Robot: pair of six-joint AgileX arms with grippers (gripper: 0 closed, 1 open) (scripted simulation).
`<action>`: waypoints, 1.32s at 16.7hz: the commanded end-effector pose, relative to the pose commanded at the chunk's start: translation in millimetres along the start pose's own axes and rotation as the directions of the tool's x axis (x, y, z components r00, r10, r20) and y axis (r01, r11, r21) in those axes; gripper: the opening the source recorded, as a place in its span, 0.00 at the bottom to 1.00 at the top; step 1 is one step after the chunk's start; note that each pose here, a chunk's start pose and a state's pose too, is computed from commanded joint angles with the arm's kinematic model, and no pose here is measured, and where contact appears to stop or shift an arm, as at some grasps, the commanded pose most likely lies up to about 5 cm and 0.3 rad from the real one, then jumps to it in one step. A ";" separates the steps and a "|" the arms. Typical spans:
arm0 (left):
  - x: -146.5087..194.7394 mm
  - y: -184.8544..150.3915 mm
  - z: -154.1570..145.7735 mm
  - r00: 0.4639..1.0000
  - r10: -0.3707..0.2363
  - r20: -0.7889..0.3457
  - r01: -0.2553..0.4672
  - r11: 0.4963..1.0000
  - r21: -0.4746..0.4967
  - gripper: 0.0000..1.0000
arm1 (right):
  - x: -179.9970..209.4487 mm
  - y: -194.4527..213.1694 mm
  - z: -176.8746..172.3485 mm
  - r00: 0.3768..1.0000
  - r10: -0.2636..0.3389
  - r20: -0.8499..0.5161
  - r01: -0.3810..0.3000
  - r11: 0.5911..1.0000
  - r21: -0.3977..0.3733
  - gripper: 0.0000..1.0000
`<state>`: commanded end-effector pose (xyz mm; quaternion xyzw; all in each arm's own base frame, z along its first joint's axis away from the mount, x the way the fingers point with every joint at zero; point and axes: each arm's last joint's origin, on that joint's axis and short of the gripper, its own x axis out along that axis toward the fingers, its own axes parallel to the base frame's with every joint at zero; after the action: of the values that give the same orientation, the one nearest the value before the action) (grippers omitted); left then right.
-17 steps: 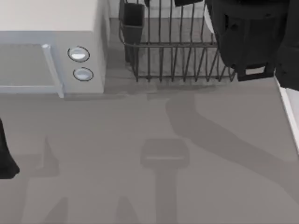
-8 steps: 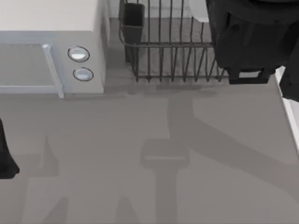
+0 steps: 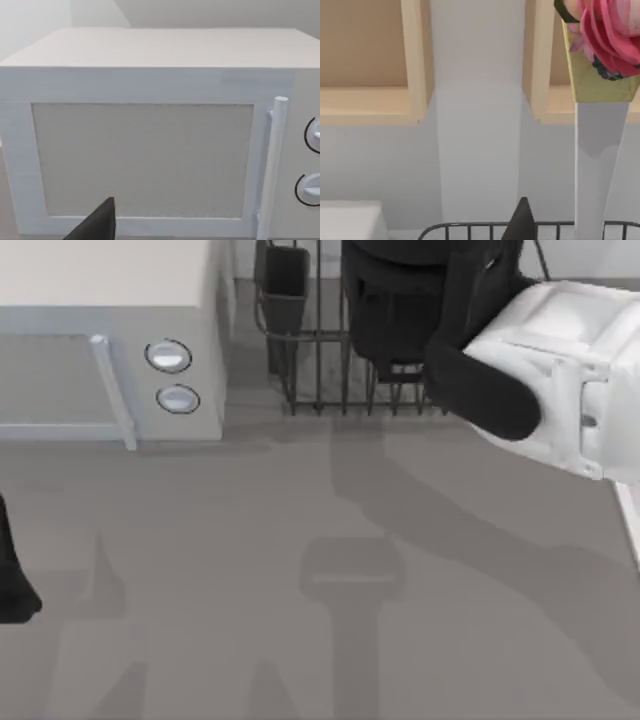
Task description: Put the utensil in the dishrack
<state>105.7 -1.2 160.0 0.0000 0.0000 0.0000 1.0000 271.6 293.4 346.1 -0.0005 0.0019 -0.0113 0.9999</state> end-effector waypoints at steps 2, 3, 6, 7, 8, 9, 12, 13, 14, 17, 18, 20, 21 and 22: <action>0.0 0.0 0.0 1.000 0.000 0.000 0.000 1.000 0.000 1.00 | 36.1 1.2 -35.1 1.000 0.003 0.009 -0.004 1.000 0.012 0.00; 0.0 0.0 0.0 1.000 0.000 0.000 0.000 1.000 0.000 1.00 | 53.1 -1.2 -53.1 1.000 0.006 0.013 -0.006 1.000 0.016 0.00; 0.0 0.0 0.0 1.000 0.000 0.000 0.000 1.000 0.000 1.00 | 93.7 -16.2 -101.5 1.000 0.011 0.014 -0.011 1.000 0.012 0.00; 0.0 0.0 0.0 1.000 0.000 0.000 0.000 1.000 0.000 1.00 | 102.5 -21.6 -113.5 1.000 0.012 0.010 -0.012 1.000 0.007 0.00; 0.0 0.0 0.0 1.000 0.000 0.000 0.000 1.000 0.000 1.00 | 108.6 -25.9 -122.0 1.000 0.012 0.006 -0.012 1.000 0.003 0.00; 0.0 0.0 0.0 1.000 0.000 0.000 0.000 1.000 0.000 1.00 | 111.6 -28.1 -126.2 1.000 0.013 0.004 -0.013 1.000 0.001 0.00; 0.0 0.0 0.0 1.000 0.000 0.000 0.000 1.000 0.000 1.00 | 111.9 -28.4 -126.7 1.000 0.013 0.004 -0.013 1.000 0.001 0.00; 0.0 0.0 0.0 1.000 0.000 0.000 0.000 1.000 0.000 1.00 | 111.9 -28.4 -126.7 1.000 0.013 0.004 -0.013 1.000 0.001 0.00; 0.0 0.0 0.0 1.000 0.000 0.000 0.000 1.000 0.000 1.00 | 111.9 -28.4 -126.7 1.000 0.013 0.004 -0.013 1.000 0.001 0.08; 0.0 0.0 0.0 1.000 0.000 0.000 0.000 1.000 0.000 1.00 | 111.9 -28.4 -126.7 1.000 0.013 0.004 -0.013 1.000 0.001 0.30; 0.0 0.0 0.0 1.000 0.000 0.000 0.000 1.000 0.000 1.00 | 111.9 -28.4 -126.7 1.000 0.013 0.004 -0.013 1.000 0.001 0.38; 0.0 0.0 0.0 1.000 0.000 0.000 0.000 1.000 0.000 1.00 | 111.9 -28.4 -126.7 1.000 0.013 0.004 -0.013 1.000 0.001 0.53; 0.0 0.0 0.0 1.000 0.000 0.000 0.000 1.000 0.000 1.00 | 111.9 -28.4 -126.7 1.000 0.013 0.004 -0.013 1.000 0.001 0.60; 0.0 0.0 0.0 1.000 0.000 0.000 0.000 1.000 0.000 1.00 | 111.9 -28.4 -126.7 1.000 0.013 0.004 -0.013 1.000 0.001 0.68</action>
<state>105.7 -1.2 160.0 0.0000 0.0000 0.0000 1.0000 382.4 262.3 219.0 0.0000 0.0000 -0.0050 1.0000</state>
